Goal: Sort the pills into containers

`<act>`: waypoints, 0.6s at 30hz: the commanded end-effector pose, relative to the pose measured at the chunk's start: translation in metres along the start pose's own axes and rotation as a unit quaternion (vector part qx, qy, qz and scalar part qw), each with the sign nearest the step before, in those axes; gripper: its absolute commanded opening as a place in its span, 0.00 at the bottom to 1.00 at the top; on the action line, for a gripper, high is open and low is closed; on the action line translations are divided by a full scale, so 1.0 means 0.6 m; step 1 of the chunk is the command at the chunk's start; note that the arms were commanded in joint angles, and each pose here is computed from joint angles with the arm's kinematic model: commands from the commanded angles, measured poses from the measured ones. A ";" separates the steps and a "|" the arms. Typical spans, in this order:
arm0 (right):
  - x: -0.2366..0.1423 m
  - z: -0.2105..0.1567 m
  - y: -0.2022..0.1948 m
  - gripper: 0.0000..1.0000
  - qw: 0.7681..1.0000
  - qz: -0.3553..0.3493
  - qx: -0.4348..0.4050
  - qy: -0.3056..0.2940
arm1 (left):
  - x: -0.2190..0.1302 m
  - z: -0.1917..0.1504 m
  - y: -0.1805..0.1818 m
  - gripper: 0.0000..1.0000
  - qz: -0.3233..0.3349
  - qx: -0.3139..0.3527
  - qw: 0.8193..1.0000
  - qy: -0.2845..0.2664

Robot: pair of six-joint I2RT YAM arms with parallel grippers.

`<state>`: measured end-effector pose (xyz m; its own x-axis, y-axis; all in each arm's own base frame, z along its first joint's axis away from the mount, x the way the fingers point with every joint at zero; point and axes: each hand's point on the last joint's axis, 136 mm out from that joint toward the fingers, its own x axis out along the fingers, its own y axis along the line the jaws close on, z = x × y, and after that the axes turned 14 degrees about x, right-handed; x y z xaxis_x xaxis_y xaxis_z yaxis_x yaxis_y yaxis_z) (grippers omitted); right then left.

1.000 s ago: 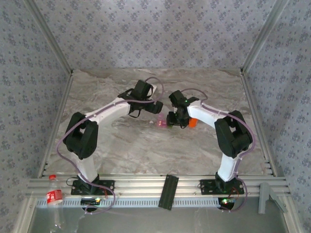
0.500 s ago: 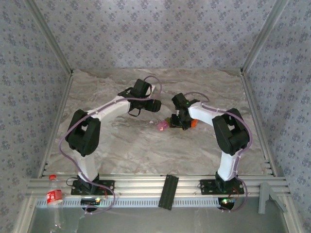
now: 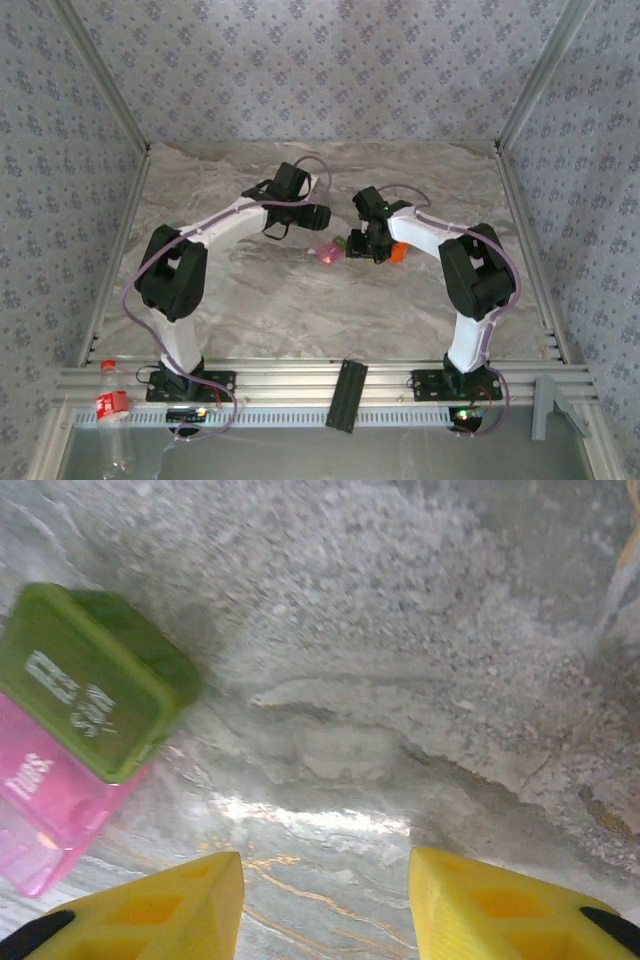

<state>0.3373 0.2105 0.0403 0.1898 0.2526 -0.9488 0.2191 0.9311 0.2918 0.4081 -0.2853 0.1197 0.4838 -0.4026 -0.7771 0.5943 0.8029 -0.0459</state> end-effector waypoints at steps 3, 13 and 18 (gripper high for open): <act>-0.029 0.019 0.030 0.50 0.999 0.033 -0.017 -0.005 | -0.024 0.006 0.012 0.81 -0.003 -0.018 1.000 -0.008; -0.024 0.052 0.056 0.52 0.998 0.045 -0.046 0.004 | -0.039 -0.025 0.025 0.80 -0.001 -0.041 0.999 -0.005; -0.011 0.058 0.062 0.52 0.997 0.048 -0.052 0.012 | -0.043 -0.037 0.027 0.80 -0.001 -0.049 0.999 -0.001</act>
<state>0.3810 0.2334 0.0678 0.2315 0.3472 -0.9088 0.1187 0.9171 0.3806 0.3924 -0.2535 0.1070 0.4627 -0.3765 -0.8026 0.5364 0.8397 -0.0847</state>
